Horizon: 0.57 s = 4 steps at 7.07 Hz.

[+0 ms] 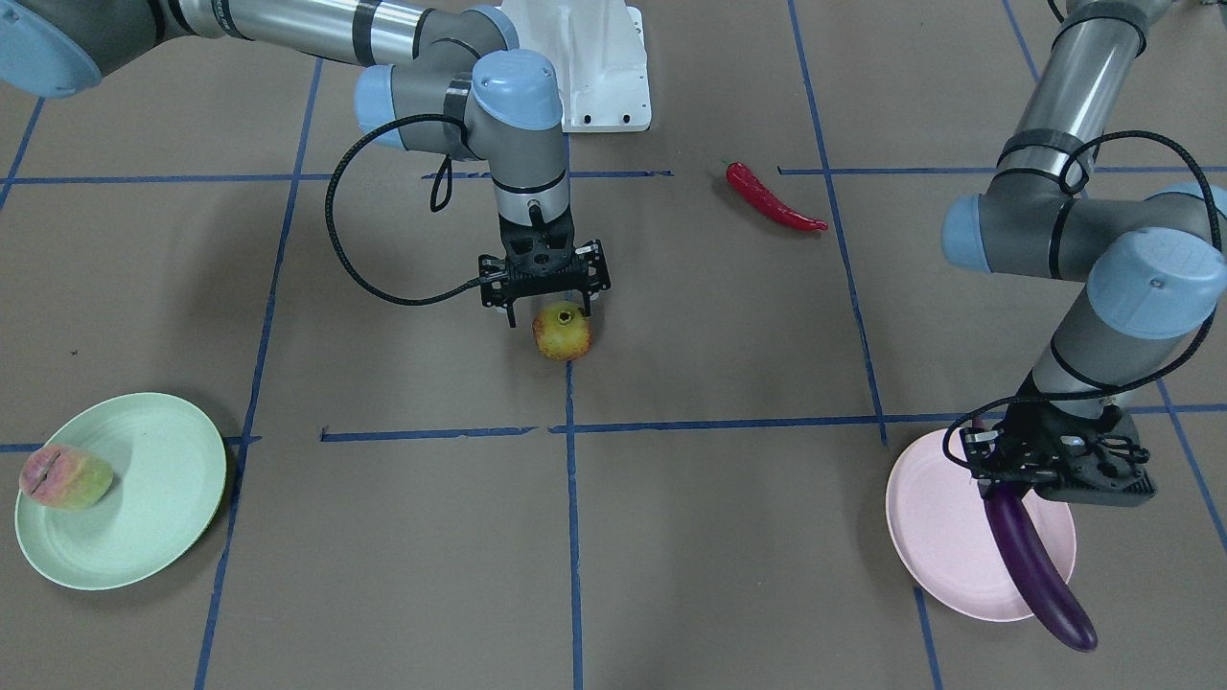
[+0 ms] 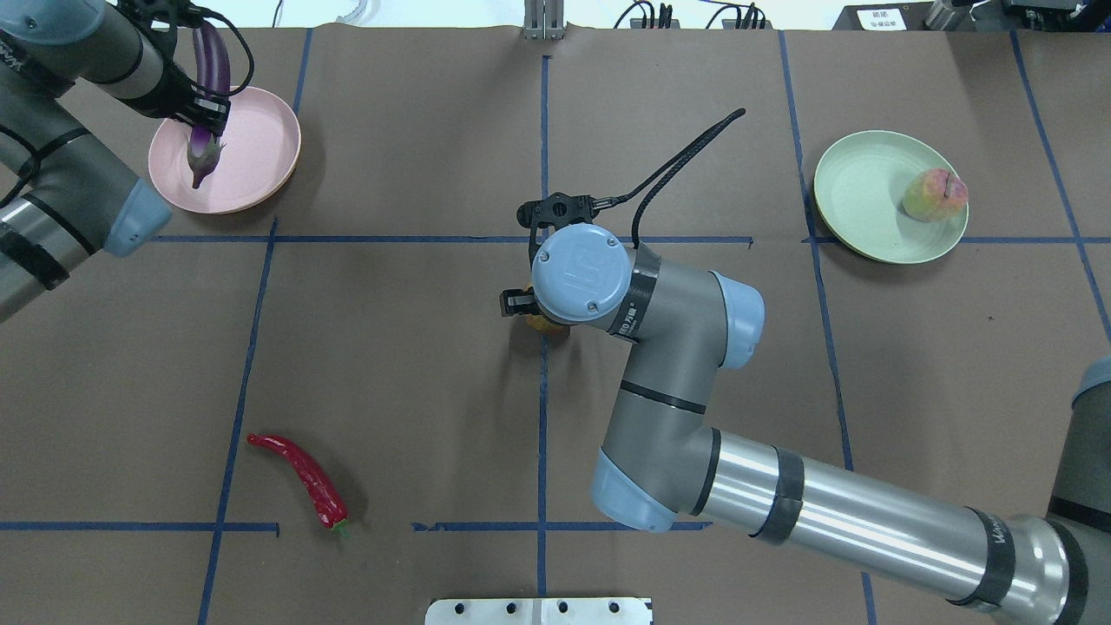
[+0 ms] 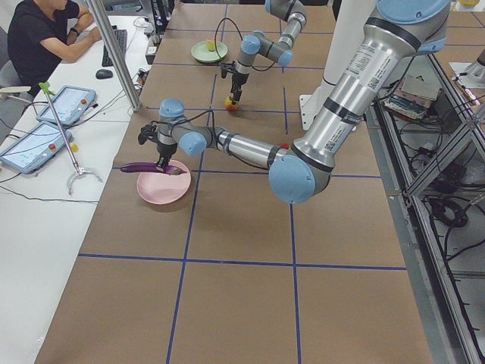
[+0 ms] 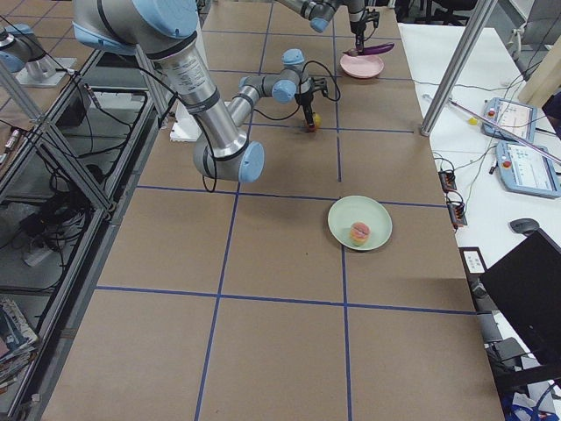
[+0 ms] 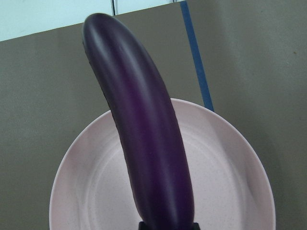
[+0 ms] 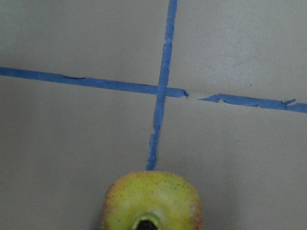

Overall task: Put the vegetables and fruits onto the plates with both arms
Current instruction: 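Lower the eggplant onto the pink plate while the right gripper grasps the pear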

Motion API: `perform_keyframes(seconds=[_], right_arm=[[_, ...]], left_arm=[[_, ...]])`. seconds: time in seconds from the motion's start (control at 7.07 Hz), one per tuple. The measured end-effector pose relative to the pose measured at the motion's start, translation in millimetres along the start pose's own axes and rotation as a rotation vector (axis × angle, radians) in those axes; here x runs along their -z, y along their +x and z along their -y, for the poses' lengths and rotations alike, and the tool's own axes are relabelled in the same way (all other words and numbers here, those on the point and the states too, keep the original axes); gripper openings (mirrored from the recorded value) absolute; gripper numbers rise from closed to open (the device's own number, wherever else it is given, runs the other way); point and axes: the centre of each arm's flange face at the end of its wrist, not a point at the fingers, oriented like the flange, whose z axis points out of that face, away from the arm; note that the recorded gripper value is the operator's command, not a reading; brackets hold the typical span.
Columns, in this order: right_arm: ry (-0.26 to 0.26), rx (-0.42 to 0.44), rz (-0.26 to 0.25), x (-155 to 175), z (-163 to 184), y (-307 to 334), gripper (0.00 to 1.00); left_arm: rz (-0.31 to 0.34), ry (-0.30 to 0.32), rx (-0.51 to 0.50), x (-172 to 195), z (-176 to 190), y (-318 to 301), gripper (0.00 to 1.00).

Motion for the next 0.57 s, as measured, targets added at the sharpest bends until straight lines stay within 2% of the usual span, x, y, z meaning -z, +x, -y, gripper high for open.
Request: perform_keyframes(seconds=[0.14,0.57], right_arm=[[0.001,0.000,0.003,1,0,-1,1.00],[0.001,0.000,0.003,1,0,-1,1.00]], left_arm=[[0.005,-0.006,0.002,-14,6,-2,0.99],[-0.018,0.020,-0.005,-32,8,-4,1.00]])
